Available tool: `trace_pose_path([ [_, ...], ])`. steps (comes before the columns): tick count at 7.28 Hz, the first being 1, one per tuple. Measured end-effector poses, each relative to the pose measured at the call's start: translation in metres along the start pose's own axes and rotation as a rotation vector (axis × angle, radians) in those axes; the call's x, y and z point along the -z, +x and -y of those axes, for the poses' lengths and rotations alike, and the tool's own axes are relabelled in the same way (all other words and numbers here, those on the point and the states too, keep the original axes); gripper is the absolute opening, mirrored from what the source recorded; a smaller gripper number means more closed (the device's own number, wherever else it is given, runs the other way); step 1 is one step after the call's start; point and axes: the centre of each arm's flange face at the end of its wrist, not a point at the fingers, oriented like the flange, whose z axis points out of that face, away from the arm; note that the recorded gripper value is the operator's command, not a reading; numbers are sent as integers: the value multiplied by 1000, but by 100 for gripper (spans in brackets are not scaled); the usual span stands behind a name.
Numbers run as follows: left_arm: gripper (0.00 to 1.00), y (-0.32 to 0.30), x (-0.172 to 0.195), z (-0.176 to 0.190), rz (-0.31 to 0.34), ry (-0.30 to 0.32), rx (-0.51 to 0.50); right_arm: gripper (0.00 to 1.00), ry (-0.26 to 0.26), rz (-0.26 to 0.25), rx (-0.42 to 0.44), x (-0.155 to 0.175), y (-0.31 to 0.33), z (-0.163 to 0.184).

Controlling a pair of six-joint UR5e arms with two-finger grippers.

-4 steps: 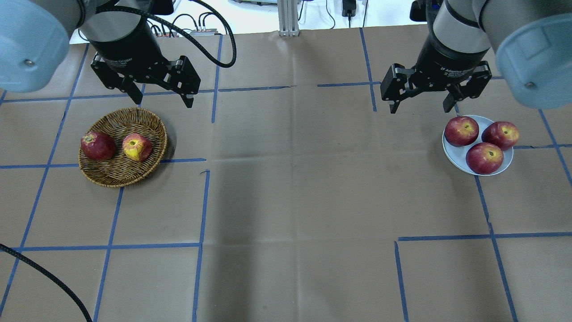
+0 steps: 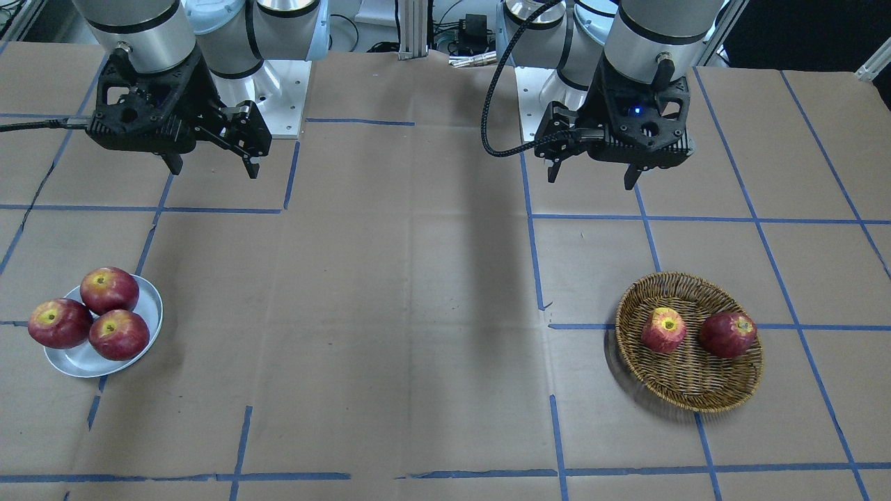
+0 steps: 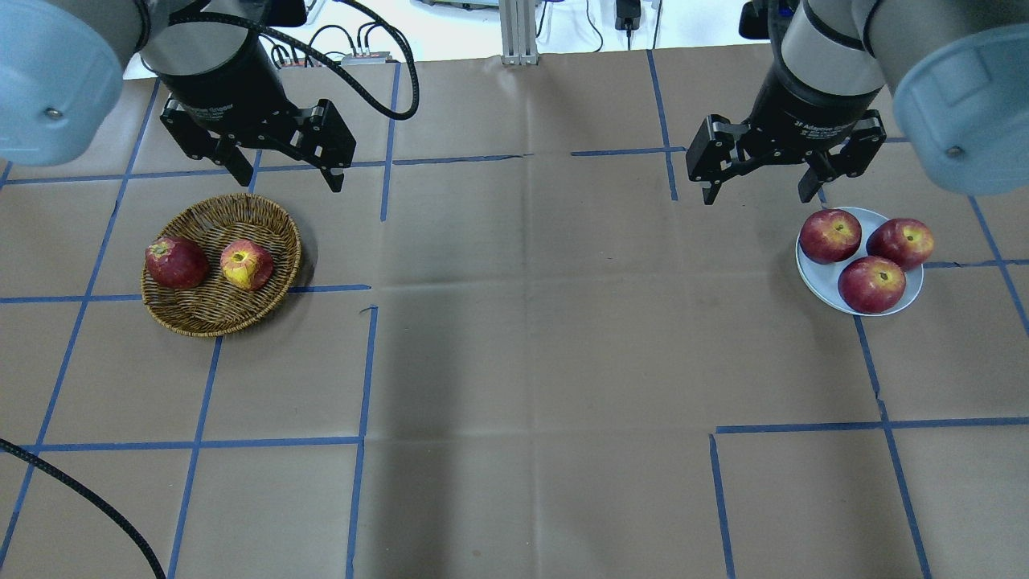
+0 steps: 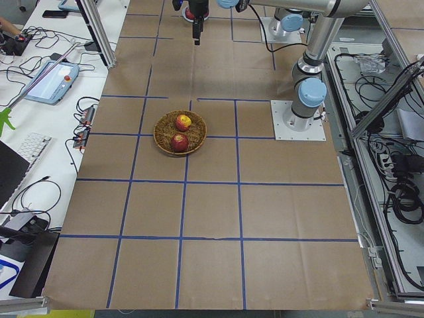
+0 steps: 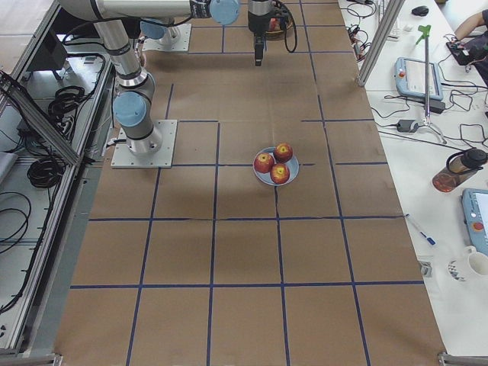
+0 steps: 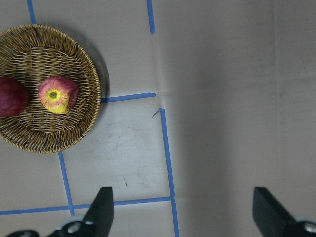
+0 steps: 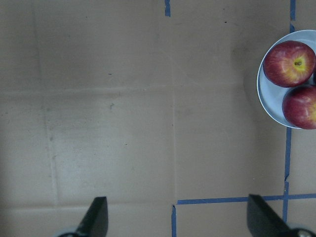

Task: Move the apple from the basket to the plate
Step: 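Move the left gripper toward the wicker basket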

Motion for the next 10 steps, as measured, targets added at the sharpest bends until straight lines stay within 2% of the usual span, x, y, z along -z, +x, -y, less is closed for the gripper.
trace_pose_path([
  [8, 99, -23, -9, 10, -2, -16, 41, 100, -3, 0, -4, -2, 11, 6],
  [10, 98, -27, -16, 13, -5, -25, -12, 100, -5, 1, -7, -2, 14, 6],
])
